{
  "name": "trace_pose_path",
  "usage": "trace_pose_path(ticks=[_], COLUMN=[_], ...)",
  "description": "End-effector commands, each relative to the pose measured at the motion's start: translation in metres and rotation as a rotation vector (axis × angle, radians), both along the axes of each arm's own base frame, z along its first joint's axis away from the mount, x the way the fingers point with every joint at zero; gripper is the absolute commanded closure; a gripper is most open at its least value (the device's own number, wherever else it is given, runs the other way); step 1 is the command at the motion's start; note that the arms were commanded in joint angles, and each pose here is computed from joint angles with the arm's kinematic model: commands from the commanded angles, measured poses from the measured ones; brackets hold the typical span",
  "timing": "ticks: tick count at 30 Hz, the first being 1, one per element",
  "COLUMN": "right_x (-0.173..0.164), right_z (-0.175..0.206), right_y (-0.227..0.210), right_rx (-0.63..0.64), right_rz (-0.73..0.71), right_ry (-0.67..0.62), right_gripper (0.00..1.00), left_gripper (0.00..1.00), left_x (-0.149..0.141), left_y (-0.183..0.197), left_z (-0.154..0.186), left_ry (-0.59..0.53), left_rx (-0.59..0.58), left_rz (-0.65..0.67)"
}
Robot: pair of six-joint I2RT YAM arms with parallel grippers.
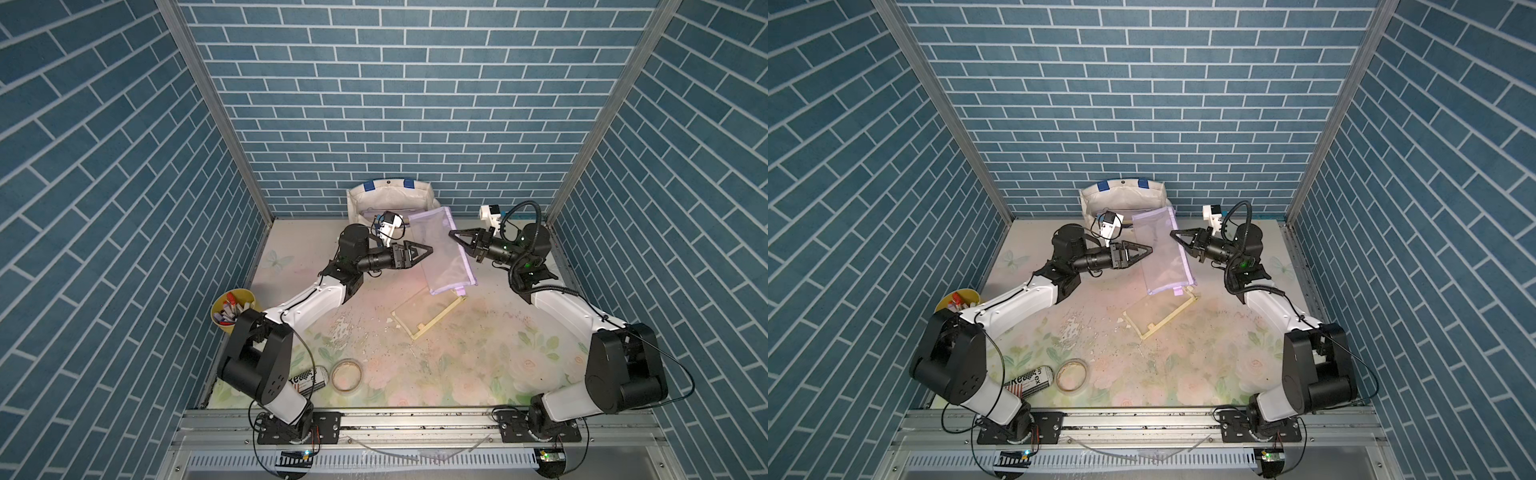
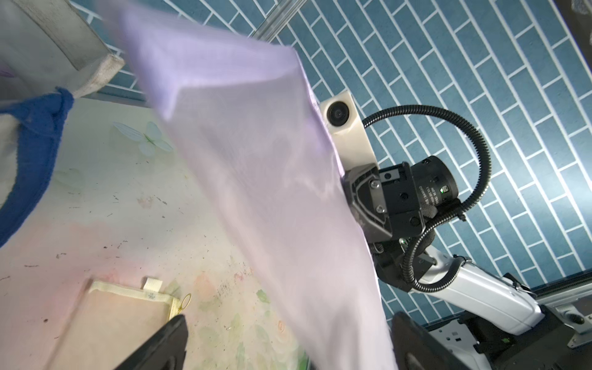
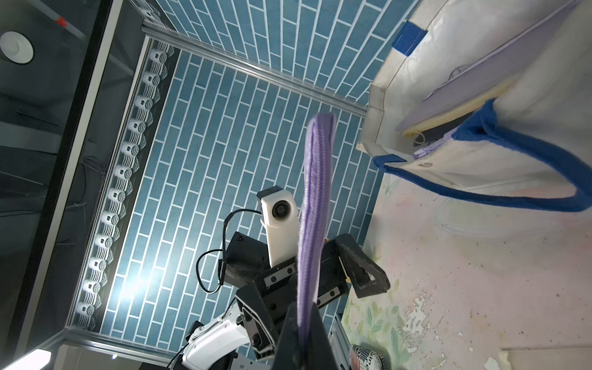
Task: Put the pencil pouch into the canvas bag
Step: Place the pencil pouch in the canvas bag.
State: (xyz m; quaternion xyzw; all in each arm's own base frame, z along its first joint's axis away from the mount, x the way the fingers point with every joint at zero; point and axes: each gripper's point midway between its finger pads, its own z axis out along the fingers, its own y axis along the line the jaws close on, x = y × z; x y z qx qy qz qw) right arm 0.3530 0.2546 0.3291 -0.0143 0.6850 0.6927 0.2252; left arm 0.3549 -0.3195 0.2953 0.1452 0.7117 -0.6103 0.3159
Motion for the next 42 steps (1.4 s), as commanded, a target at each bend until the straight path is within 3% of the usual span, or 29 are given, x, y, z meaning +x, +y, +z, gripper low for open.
trace_pose_path(ticks=[1,5,8,9,14,17,21,26,32,37,42], right_x=[-0.003,-0.002,-0.002,-0.001,0.006,0.01,0.011,0.005,0.001,-0.006,-0.014], right_z=[0.017,0.016,0.015,0.013,-0.011,-0.021,-0.023,-0.02,-0.031,-0.034,-0.04], right_y=[0.006,0.007,0.007,0.007,-0.004,-0.017,-0.033,-0.039,-0.043,-0.045,-0.051], right_rx=[0.006,-0.022,-0.052,-0.067,-0.266,-0.4,-0.508,-0.554,-0.572,-0.58,-0.601], right_rz=[0.036,0.034,0.029,0.025,-0.063,-0.119,-0.176,-0.168,-0.156,-0.146,-0.139], right_ry=[-0.096,-0.104,-0.107,-0.101,-0.016,0.032,0.06,0.072,0.119,0.137,0.156], right_gripper=[1.0,1.0,1.0,0.96,0.51,0.29,0.15,0.12,0.13,0.13,0.13], left_gripper=[0.11,0.72,1.0,1.0,1.0,1.0,1.0,1.0,1.0,1.0,1.0], left_x=[-0.001,-0.002,0.001,0.004,0.024,0.032,0.055,0.104,0.161,0.192,0.211], left_y=[-0.003,-0.002,0.002,0.006,0.03,0.044,0.066,0.086,0.089,0.094,0.089], left_z=[0.039,0.036,0.036,0.036,0.043,0.05,0.072,0.107,0.095,0.084,0.045], left_ry=[-0.093,-0.085,-0.084,-0.085,-0.142,-0.251,-0.437,-0.635,-0.796,-0.875,-0.88], left_rx=[-0.088,-0.093,-0.087,-0.087,-0.014,0.178,0.479,0.747,1.107,1.25,1.348], left_rz=[-0.012,-0.02,-0.008,0.006,0.082,0.119,0.17,0.292,0.353,0.421,0.365])
